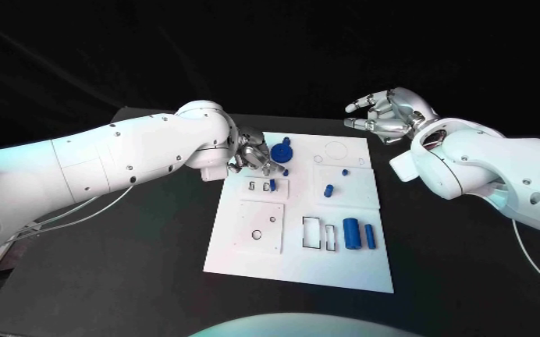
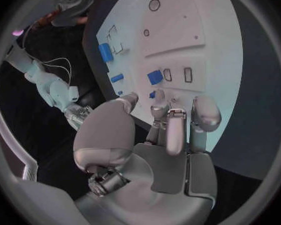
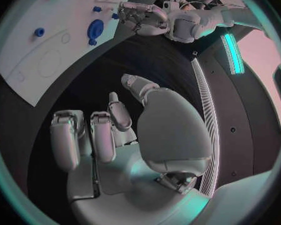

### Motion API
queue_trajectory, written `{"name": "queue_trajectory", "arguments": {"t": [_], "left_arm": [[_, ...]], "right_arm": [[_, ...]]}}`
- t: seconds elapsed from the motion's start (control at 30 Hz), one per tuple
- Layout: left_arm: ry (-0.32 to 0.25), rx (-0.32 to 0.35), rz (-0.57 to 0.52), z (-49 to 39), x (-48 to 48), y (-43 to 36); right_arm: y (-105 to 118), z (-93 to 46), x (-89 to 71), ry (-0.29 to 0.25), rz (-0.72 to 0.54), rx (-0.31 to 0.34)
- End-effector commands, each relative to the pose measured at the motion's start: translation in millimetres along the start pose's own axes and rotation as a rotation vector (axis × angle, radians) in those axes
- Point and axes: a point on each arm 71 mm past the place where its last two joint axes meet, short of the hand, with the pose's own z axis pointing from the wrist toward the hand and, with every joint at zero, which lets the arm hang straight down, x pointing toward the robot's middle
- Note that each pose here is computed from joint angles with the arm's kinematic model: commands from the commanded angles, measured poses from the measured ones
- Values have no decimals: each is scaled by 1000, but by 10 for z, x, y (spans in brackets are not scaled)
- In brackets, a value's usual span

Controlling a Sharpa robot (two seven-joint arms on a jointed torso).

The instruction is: Assemble the parts on the task board

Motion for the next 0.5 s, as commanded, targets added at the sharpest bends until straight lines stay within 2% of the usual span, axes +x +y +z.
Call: {"name": "queue_trajectory", "arguments": {"t": [0.03,0.27,0.5], "left_arm": [[38,-7,38,6,27,-19],[66,-10,55,34,54,-44],[82,-22,62,74,87,-25]], "right_arm": [[0,-2,4,8,-7,0],[-3,-1,9,11,-7,1],[-7,-6,8,13,-7,3]]}}
